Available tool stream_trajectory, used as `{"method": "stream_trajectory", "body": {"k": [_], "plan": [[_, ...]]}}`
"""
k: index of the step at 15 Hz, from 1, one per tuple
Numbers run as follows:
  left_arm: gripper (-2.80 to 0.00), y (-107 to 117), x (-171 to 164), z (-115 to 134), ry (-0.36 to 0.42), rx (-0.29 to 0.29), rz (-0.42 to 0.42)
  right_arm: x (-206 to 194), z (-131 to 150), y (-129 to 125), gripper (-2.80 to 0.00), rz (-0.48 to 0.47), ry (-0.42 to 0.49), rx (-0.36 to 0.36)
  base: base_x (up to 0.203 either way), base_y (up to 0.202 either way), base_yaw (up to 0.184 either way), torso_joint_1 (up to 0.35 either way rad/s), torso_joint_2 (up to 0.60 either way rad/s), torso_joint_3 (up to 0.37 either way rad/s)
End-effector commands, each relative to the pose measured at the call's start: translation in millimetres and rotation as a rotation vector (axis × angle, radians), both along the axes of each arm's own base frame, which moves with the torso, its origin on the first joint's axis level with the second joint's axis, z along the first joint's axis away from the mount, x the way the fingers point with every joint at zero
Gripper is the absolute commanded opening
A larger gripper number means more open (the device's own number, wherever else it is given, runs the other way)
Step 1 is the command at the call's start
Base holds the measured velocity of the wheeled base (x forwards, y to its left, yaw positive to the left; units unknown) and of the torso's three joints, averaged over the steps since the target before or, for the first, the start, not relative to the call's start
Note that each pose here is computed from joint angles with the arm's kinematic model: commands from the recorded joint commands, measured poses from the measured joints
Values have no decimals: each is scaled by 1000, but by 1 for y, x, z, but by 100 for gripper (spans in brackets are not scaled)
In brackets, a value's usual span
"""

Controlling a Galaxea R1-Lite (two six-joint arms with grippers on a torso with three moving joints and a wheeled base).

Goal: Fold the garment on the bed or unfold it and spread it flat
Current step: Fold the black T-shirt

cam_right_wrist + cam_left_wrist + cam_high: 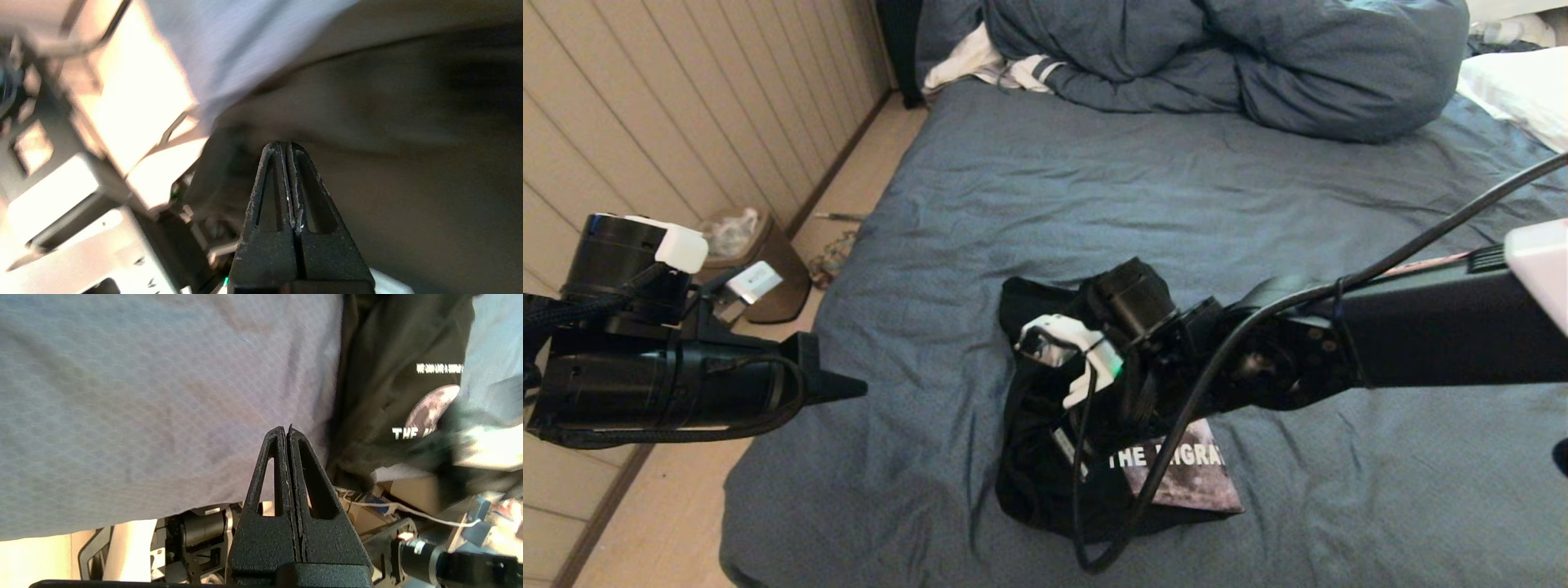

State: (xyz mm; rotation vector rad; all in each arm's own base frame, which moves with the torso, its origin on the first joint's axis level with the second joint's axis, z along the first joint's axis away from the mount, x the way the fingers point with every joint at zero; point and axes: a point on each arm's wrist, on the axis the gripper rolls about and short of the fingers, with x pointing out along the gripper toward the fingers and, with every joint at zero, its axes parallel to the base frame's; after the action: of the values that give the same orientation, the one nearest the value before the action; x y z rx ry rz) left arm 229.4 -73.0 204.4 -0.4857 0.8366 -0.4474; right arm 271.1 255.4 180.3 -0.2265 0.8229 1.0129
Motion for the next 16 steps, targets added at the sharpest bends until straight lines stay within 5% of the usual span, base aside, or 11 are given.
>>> {"method": "stream_trajectory", "body": {"k": [1, 10, 16], "plan": [[-280, 0, 0, 0, 3, -3, -1, 9, 32, -32, -280, -80, -71, 58, 0, 0, 0, 0, 0, 0], [-280, -1, 0, -1, 7, -2, -5, 38, 43, -98, -280, -273, -110, 55, 0, 0, 0, 0, 0, 0], [-280, -9, -1, -6, 26, 3, -35, 86, 13, -81, -280, -283, -88, 32, 0, 0, 0, 0, 0, 0]]}}
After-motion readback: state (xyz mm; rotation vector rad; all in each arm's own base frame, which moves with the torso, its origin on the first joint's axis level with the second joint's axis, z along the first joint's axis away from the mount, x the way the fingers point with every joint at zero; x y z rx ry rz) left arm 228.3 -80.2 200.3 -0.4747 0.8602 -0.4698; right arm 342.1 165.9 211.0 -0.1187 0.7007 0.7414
